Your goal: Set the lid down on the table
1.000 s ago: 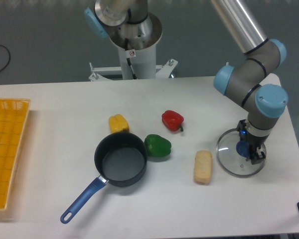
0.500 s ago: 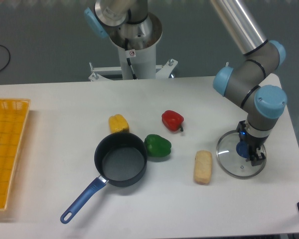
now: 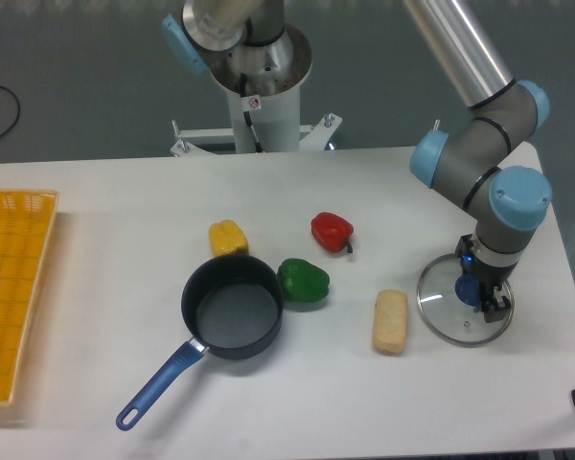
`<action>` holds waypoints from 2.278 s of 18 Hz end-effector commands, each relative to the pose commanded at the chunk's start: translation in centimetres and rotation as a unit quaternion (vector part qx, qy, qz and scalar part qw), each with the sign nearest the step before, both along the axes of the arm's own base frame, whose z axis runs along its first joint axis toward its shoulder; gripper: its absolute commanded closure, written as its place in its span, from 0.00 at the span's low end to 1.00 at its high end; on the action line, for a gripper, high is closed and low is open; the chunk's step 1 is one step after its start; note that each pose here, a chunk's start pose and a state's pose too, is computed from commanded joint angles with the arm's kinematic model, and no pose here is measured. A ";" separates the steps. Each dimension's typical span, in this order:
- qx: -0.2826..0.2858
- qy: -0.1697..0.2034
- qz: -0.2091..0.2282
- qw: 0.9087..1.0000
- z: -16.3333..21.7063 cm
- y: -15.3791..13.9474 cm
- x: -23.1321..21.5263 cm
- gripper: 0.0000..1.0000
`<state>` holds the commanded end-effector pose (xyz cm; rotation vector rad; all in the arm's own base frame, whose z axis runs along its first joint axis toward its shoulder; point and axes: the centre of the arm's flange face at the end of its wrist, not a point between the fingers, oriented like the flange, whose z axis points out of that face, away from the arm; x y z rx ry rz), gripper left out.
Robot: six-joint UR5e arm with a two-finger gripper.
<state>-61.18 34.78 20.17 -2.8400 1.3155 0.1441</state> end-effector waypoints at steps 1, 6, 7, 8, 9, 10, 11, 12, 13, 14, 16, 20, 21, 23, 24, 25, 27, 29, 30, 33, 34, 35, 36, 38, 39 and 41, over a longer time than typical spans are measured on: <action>0.001 0.000 0.000 1.000 0.1 0.0 0.0 0.38; 0.001 0.000 0.000 1.000 0.1 0.0 0.0 0.35; 0.001 0.000 0.000 1.000 0.1 0.0 0.0 0.33; 0.001 0.000 0.000 1.000 0.1 0.0 0.0 0.32; 0.001 0.000 0.000 1.000 0.1 0.0 0.0 0.31; 0.000 0.001 0.000 1.000 0.1 0.0 0.0 0.31; 0.001 0.000 0.000 1.000 0.1 0.0 0.0 0.30; 0.000 0.001 0.000 1.000 0.1 0.0 0.0 0.28; 0.001 0.000 0.000 1.000 0.1 0.0 0.0 0.27; 0.001 0.000 0.000 1.000 0.1 0.0 0.0 0.23; 0.001 0.000 0.000 1.000 0.1 0.0 0.0 0.12; 0.002 0.006 -0.002 1.000 1.0 0.2 0.3 0.00; 0.003 0.009 -0.002 1.000 1.5 0.1 0.3 0.00; 0.006 0.018 -0.002 1.000 2.9 0.1 0.4 0.00; 0.006 0.019 0.001 1.000 3.3 0.0 0.8 0.00; 0.007 0.022 -0.001 1.000 4.0 0.0 1.2 0.00; 0.007 0.022 0.004 1.000 5.0 -0.4 2.6 0.00; 0.008 0.025 0.009 1.000 6.2 -0.2 3.8 0.00; 0.009 0.027 0.013 1.000 7.2 0.2 4.5 0.00; -0.007 -0.007 0.012 1.000 7.9 -0.1 5.9 0.00; -0.010 -0.014 0.012 1.000 8.4 -0.2 6.3 0.00; -0.012 -0.018 0.011 1.000 9.1 -0.3 6.7 0.00; -0.013 -0.021 0.005 1.000 9.8 0.0 7.3 0.00; -0.013 -0.023 -0.001 1.000 10.8 0.6 8.2 0.00; -0.011 -0.018 -0.004 1.000 11.4 1.1 8.6 0.00; -0.012 -0.017 -0.013 1.000 11.5 1.9 9.3 0.00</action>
